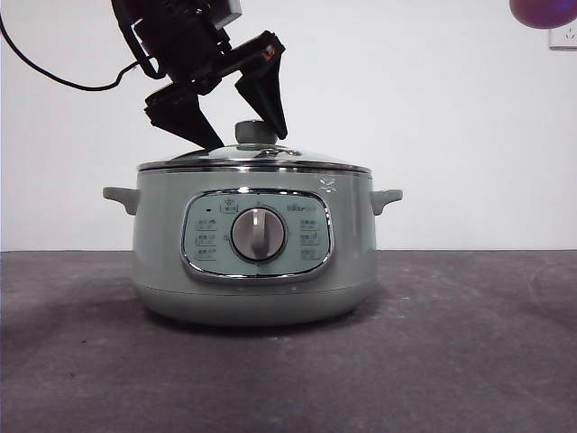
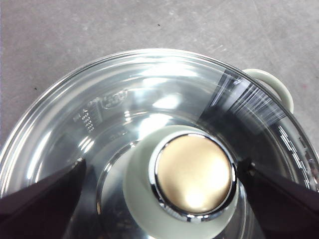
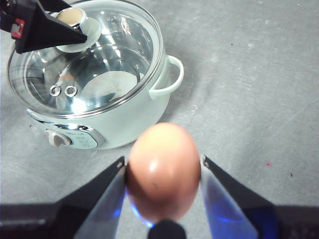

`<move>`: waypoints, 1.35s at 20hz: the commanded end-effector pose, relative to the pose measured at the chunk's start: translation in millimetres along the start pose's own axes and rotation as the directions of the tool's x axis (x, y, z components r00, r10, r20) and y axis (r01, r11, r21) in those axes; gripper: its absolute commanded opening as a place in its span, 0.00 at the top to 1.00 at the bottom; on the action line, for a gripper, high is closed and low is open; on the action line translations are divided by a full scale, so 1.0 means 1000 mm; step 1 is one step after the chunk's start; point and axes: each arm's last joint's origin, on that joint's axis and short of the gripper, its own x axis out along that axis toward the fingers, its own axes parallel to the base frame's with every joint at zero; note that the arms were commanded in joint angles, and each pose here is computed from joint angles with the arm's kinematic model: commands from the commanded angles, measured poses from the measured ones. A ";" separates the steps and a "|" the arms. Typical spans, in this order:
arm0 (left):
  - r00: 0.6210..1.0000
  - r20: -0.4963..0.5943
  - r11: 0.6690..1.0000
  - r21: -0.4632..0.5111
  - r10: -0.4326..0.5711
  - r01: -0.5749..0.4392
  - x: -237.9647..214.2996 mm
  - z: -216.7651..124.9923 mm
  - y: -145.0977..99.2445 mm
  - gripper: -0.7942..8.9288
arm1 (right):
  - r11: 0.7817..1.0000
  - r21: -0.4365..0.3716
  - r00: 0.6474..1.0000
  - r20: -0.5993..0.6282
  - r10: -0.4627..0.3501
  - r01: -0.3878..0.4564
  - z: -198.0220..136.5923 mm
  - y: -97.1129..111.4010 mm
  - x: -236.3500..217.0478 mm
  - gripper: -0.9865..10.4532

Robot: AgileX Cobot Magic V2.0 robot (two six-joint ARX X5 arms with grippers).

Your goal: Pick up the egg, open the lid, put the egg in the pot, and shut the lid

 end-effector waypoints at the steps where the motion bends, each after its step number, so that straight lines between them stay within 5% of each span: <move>1: 1.000 -0.022 1.000 0.003 -0.004 0.004 0.007 -0.003 -0.001 0.63 | 1.000 -0.007 1.000 0.006 0.002 -0.002 0.001 0.000 0.001 0.93; 4: 1.000 -0.012 1.000 0.004 -0.007 0.007 0.003 -0.002 -0.002 0.84 | 1.000 -0.007 1.000 0.006 0.002 -0.001 0.001 0.000 0.001 0.93; 9: 1.000 0.010 1.000 0.008 -0.006 0.006 -0.007 0.001 -0.003 0.93 | 1.000 -0.006 1.000 0.005 0.002 -0.002 0.001 0.000 0.001 0.93; 23: 0.996 0.092 1.000 0.025 -0.005 0.003 -0.054 0.037 -0.011 0.93 | 1.000 -0.003 1.000 -0.026 0.006 -0.006 0.007 -0.002 0.022 0.93; 27: 0.988 0.155 0.999 0.029 0.014 -0.019 -0.092 0.047 -0.012 0.93 | 0.996 -0.007 0.996 0.009 0.085 -0.085 0.017 -0.002 0.041 0.93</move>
